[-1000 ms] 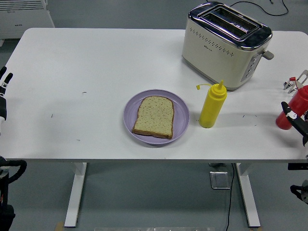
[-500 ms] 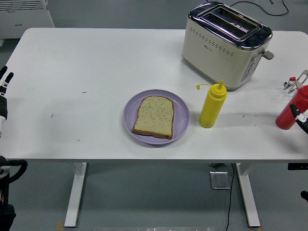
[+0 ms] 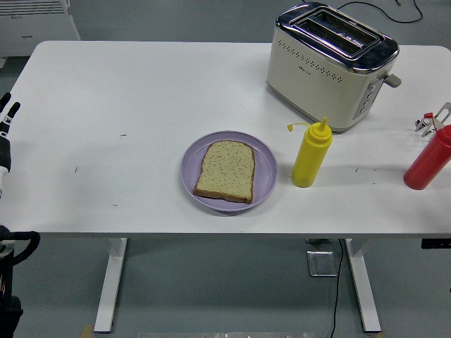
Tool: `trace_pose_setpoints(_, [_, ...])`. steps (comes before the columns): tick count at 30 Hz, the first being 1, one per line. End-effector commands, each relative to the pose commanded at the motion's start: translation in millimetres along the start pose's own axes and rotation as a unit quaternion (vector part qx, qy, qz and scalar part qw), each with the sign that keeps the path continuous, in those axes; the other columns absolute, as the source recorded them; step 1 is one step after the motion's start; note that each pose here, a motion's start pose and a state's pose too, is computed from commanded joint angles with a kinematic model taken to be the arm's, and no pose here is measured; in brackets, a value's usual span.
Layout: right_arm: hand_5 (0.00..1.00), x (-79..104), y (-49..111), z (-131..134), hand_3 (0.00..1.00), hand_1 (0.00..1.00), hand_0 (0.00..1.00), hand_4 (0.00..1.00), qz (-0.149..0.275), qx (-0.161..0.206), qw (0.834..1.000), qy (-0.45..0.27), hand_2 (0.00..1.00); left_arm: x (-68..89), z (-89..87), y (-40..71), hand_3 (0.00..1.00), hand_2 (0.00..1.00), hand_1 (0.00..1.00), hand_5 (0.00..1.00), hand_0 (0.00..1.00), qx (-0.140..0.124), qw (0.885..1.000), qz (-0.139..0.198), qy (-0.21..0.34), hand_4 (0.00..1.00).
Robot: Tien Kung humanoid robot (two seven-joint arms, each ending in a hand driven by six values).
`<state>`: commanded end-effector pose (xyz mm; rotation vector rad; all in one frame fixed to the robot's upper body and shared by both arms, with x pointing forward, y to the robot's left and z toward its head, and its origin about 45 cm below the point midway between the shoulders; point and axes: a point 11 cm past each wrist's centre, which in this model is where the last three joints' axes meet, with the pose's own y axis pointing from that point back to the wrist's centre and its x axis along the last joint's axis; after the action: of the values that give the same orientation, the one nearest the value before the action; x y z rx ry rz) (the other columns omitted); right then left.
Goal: Pick up the cup,pour liquid into bread,place the cup on the desk
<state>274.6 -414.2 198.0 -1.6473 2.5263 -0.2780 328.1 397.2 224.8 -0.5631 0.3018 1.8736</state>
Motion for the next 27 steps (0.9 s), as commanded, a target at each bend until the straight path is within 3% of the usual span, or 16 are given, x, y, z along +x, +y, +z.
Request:
trace_pose_setpoints(2, [0.294,6.0,-3.9,-7.8,0.998,0.9,0.955,0.902,0.022,0.009,0.999,-0.035,0.978,0.6,0.3,0.1,0.702,0.788,0.755,0.998,0.715,0.0,1.0,0.001,0.0,0.663])
trace_pose_setpoints(3, [0.333,8.8,-7.8,-13.5,0.918,0.83,0.884,0.85,0.029,0.016,0.998,-0.058,0.891,1.0,0.4,0.2,0.702,0.788,0.755,0.998,0.715,0.0,1.0,0.001,0.0,0.663])
trace_pose_setpoints(7, [0.333,15.7,-16.9,-22.5,0.918,0.83,0.884,0.85,0.046,0.013,0.989,-0.14,0.891,1.2,0.4,0.2,0.702,0.788,0.755,0.998,0.715,-0.001,1.0,0.002,0.0,0.663])
trace_pose_setpoints(9, [0.333,19.4,-23.7,-29.4,0.918,0.83,0.884,0.85,0.051,0.011,0.98,-0.19,0.891,1.2,0.5,0.1,0.702,0.788,0.755,0.998,0.715,-0.001,1.0,0.002,0.001,0.663])
trace_pose_setpoints(10, [0.44,21.3,-25.7,-30.5,0.856,0.797,0.851,0.738,0.056,0.007,0.976,-0.212,0.84,1.1,0.5,0.1,0.702,0.788,0.755,0.998,0.715,-0.001,1.0,0.002,0.001,0.662])
trace_pose_setpoints(17, [0.478,31.4,-43.7,-36.2,0.834,0.777,0.834,0.702,0.07,-0.012,0.935,-0.346,0.81,1.9,0.3,0.4,0.702,0.789,0.755,0.998,0.715,-0.001,1.0,0.003,0.001,0.662])
trace_pose_setpoints(22, [0.507,34.7,-51.2,-29.2,0.829,0.772,0.832,0.684,0.081,-0.039,0.914,-0.396,0.798,2.5,1.0,0.5,0.702,0.788,0.755,0.998,0.715,-0.002,1.0,0.004,0.002,0.662])
trace_pose_setpoints(27, [0.507,34.0,-53.8,-21.9,0.829,0.772,0.832,0.684,0.095,-0.054,0.909,-0.403,0.798,2.8,0.5,0.7,0.702,0.788,0.755,0.998,0.715,-0.001,1.0,0.004,0.001,0.662])
